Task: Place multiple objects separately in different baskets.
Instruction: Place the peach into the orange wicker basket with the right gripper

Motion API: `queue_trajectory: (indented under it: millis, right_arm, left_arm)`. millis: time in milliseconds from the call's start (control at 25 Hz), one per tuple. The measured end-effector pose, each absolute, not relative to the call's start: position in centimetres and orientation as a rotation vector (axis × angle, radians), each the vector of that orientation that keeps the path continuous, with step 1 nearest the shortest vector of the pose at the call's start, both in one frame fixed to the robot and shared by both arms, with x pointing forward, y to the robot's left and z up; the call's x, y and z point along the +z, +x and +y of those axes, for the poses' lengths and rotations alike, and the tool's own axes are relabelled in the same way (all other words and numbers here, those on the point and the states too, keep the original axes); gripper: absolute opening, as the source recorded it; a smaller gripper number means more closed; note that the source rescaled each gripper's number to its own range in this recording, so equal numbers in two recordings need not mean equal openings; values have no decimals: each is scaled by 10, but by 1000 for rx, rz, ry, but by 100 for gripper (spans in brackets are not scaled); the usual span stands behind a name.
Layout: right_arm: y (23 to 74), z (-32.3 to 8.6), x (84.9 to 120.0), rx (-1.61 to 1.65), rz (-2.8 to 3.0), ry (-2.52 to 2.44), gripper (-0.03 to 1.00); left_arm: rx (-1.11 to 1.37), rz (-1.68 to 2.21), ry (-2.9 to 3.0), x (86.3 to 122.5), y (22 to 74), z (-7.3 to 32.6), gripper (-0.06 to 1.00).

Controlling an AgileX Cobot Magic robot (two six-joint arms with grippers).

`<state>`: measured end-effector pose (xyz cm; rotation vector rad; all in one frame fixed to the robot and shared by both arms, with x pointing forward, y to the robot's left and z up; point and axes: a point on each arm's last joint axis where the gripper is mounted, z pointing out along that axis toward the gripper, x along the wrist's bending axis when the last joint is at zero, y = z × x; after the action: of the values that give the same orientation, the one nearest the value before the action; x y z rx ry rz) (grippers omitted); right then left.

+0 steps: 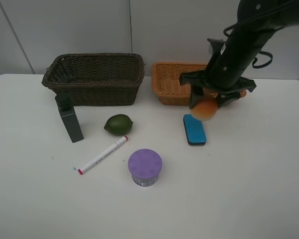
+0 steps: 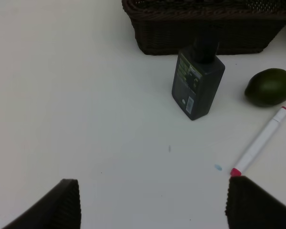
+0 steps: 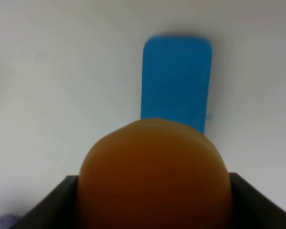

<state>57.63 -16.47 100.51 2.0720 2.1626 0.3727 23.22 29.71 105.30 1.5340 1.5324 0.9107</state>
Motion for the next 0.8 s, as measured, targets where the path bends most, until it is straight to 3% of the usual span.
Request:
queue_trajectory:
  millis: [240, 520, 800]
  right_arm:
    - [626, -177, 1035, 496, 2023, 1999, 26]
    - [683, -168, 1007, 518, 1986, 1914, 26]
    - [707, -160, 955, 443, 2024, 1940, 26]
  left_arm:
    - [911, 1532, 1534, 1053, 232, 297, 82]
    - [911, 1532, 1534, 1053, 232, 297, 82]
    - [911, 1532, 1534, 1053, 232, 297, 82]
